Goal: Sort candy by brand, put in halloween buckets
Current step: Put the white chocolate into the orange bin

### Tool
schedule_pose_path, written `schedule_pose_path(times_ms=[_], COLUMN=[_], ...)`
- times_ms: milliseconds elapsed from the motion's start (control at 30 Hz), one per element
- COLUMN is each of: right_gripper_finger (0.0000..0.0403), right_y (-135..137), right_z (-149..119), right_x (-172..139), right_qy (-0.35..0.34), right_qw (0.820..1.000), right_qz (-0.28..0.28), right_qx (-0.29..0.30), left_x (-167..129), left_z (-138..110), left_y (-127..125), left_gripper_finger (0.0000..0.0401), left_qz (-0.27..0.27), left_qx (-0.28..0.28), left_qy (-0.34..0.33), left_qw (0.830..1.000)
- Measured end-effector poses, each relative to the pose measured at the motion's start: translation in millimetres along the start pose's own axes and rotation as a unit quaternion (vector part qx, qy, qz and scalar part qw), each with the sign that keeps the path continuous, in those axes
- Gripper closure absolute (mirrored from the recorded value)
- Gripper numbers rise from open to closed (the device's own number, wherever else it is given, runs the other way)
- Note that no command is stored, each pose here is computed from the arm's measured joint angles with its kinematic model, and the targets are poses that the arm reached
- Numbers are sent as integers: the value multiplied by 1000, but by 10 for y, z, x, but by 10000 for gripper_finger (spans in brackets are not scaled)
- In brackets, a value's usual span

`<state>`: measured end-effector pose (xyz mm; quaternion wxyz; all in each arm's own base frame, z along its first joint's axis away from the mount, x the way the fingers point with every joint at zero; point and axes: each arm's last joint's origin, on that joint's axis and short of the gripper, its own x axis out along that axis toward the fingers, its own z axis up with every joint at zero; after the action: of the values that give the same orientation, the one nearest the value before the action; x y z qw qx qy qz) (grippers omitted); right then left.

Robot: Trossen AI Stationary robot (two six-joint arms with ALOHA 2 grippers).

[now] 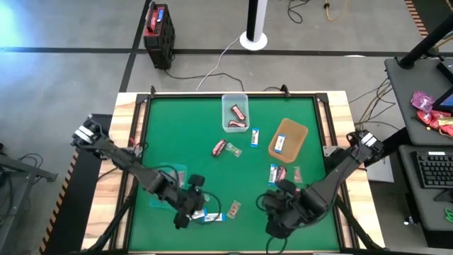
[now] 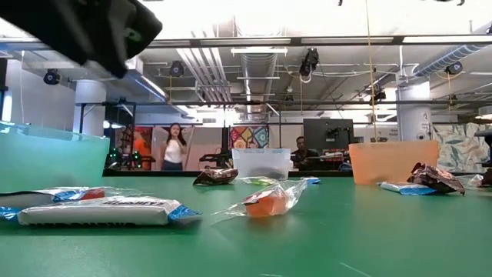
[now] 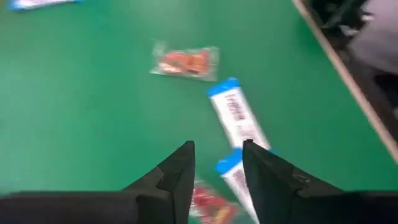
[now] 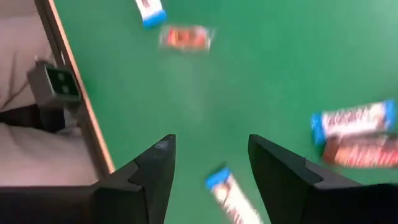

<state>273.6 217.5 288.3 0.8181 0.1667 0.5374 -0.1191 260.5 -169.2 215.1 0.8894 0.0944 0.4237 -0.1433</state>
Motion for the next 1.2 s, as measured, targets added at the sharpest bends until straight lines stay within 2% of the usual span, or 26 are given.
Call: schedule_pose_path(times_ms=[133, 300, 467, 867, 1200], right_gripper_finger=[207, 206, 206, 206, 206], right_y=[71, 115, 117, 107, 115], right_z=[-116, -184, -183, -165, -134], right_x=[-12, -20, -21, -21, -25], right_qy=[6, -13, -29, -55, -95], right_qw=[1000, 999, 999, 998, 995], right_qz=[6, 0, -6, -20, -29], right_qx=[28, 39, 36, 10, -6], left_x=[143, 355, 595, 917, 1034], left_z=[-40, -25, -55, -208, -253], left_y=[-138, -278, -331, -349, -326], left_gripper_finger=[237, 171, 139, 145, 205], left_qz=[-4, 14, 12, 27, 39], left_qx=[-10, -2, -25, -62, -77], left_qy=[15, -22, -30, 1, 9], left_qw=[1000, 1000, 999, 998, 996])
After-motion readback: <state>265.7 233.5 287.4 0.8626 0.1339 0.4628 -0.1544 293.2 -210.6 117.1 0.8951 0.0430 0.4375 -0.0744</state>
